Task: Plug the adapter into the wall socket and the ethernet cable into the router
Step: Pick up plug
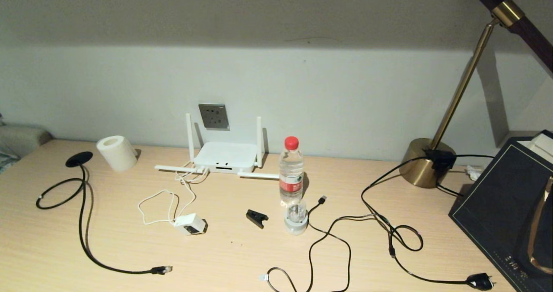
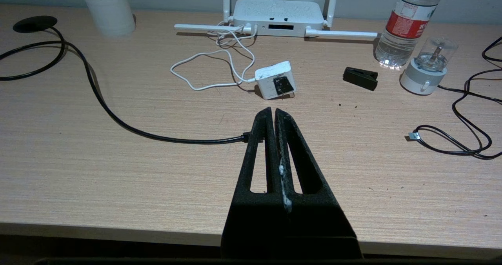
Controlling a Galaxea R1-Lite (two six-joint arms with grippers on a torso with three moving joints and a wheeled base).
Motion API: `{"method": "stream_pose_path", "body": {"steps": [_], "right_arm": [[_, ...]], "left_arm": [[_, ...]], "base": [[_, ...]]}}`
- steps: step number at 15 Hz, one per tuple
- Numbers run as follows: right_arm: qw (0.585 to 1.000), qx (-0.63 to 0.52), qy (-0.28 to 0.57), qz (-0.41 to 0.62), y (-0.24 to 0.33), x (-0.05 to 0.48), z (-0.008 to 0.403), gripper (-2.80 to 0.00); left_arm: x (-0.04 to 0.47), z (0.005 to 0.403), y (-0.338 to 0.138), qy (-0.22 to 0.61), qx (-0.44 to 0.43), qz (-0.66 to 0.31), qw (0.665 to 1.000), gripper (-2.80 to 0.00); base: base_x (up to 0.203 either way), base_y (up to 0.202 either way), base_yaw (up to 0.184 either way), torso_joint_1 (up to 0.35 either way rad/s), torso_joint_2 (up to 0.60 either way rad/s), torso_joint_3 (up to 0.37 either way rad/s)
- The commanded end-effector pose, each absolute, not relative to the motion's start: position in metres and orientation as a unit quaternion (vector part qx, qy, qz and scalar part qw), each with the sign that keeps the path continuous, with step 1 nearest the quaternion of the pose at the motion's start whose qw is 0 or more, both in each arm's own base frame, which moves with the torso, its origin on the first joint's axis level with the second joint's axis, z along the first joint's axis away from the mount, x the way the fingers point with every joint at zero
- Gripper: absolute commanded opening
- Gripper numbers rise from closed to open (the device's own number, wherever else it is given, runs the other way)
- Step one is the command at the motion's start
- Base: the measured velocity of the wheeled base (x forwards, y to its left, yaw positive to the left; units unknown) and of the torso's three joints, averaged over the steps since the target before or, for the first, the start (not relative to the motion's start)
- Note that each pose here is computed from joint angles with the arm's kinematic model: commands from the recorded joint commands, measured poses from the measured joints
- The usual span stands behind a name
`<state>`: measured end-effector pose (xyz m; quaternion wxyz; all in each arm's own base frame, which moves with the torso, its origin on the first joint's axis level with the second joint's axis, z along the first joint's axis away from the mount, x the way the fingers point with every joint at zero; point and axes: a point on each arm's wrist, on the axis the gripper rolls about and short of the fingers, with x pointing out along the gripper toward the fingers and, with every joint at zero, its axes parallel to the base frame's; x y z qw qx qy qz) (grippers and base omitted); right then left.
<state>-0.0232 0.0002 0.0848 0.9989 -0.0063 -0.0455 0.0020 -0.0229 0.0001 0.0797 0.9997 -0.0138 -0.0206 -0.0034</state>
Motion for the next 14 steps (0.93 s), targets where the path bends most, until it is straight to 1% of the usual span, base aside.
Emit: {"method": "stream_pose_path", "body": {"steps": [1,4,5,7,8,9,10,11,14], "right_arm": [[1.000,-0.015,-0.028,0.004,0.000,-0.020,0.075,-2.80],[0.999,-0.028,-0.028,0.005,0.000,-0.020,0.075,-2.80],[0.999,-0.029,-0.028,0.005,0.000,-0.020,0.075,-2.80],[0.999,-0.026,-0.028,0.005,0.000,-0.020,0.075,-2.80],[0.999,-0.020,-0.028,0.004,0.000,-0.020,0.075,-2.80],[1.000,-0.013,-0.028,0.004,0.000,-0.020,0.075,-2.80],[1.000,-0.008,-0.028,0.004,0.000,-0.020,0.075,-2.80],[1.000,-0.008,-0.028,0.004,0.000,-0.020,0.075,-2.80],[1.000,-0.008,-0.028,0.004,0.000,-0.020,0.076,-2.80]], "left_arm": [[-0.022,0.076,0.000,-0.015,-0.011,-0.003,1.000,-2.80],[-0.023,0.081,0.000,-0.023,0.005,-0.010,1.000,-2.80],[-0.027,0.095,-0.001,-0.042,0.017,-0.021,0.999,-2.80],[-0.038,0.152,-0.002,-0.086,0.034,-0.059,0.994,-2.80],[-0.036,0.183,-0.003,-0.082,0.040,-0.080,0.993,-2.80],[-0.029,0.208,-0.004,-0.065,0.043,-0.101,0.992,-2.80],[-0.017,0.224,-0.005,-0.040,0.044,-0.121,0.991,-2.80],[0.001,0.231,-0.006,-0.001,0.045,-0.141,0.989,-2.80],[0.056,0.237,-0.009,0.101,0.063,-0.181,0.976,-2.80]], "base": [[0.000,0.000,0.000,0.000,0.00,0.000],[0.000,0.000,0.000,0.000,0.00,0.000],[0.000,0.000,0.000,0.000,0.00,0.000],[0.000,0.000,0.000,0.000,0.00,0.000],[0.000,0.000,0.000,0.000,0.00,0.000],[0.000,0.000,0.000,0.000,0.00,0.000],[0.000,0.000,0.000,0.000,0.00,0.000],[0.000,0.000,0.000,0.000,0.00,0.000],[0.000,0.000,0.000,0.000,0.00,0.000]]}}
